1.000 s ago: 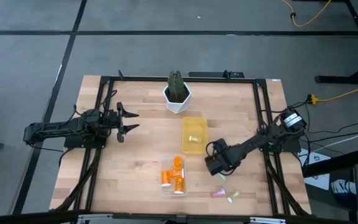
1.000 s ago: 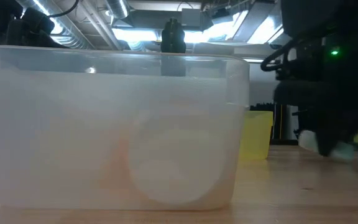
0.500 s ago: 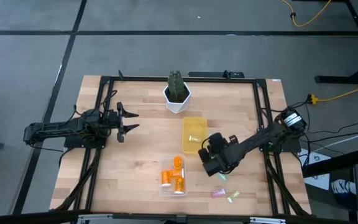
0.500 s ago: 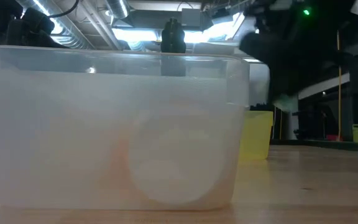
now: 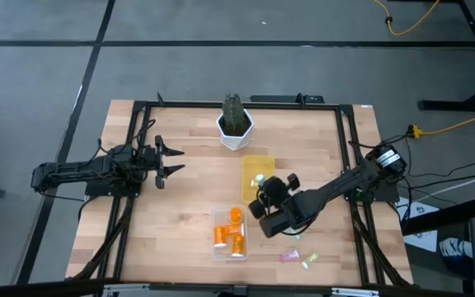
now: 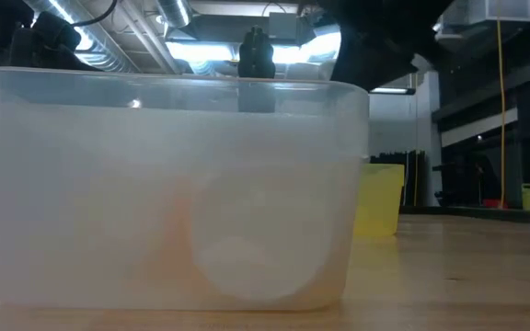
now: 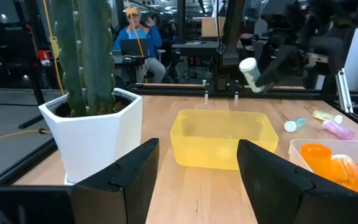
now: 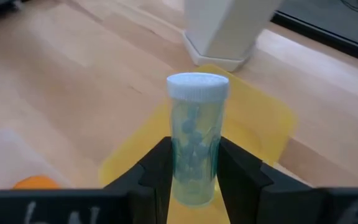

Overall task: Pick and place medicine bottles into bin by pill shape (circle, oval)
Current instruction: Put the small blue pill bottle into the small yellow bin

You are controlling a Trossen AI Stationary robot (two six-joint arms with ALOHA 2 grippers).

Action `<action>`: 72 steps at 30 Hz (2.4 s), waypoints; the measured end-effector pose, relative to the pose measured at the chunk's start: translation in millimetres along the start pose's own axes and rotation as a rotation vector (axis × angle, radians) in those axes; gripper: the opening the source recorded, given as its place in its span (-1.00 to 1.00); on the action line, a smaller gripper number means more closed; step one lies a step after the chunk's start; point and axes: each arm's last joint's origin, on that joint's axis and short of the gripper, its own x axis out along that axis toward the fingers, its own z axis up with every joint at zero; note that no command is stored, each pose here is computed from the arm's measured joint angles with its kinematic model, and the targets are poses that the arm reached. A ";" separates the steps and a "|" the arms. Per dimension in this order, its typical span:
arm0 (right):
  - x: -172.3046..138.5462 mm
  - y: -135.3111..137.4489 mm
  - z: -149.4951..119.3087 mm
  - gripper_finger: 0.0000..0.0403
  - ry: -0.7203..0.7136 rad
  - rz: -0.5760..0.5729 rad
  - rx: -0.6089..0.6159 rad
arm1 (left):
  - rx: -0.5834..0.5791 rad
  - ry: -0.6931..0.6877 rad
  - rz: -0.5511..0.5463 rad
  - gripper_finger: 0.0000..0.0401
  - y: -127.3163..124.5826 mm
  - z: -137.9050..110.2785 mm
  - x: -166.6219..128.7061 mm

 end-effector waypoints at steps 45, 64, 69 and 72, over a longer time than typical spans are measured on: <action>35.8 -7.4 26.0 0.11 0.090 -0.028 0.064 | 0.001 -0.001 0.000 0.06 0.0 0.1 0.0; 14.1 5.0 5.8 0.12 0.272 0.113 0.034 | 0.002 -0.001 0.000 0.06 0.0 0.1 0.0; -4.9 11.4 -10.8 0.12 0.398 0.195 0.009 | 0.002 -0.001 0.000 0.06 0.0 0.1 0.0; -16.5 14.3 -20.5 0.12 0.458 0.227 0.024 | 0.002 -0.001 0.000 0.06 0.0 0.1 0.0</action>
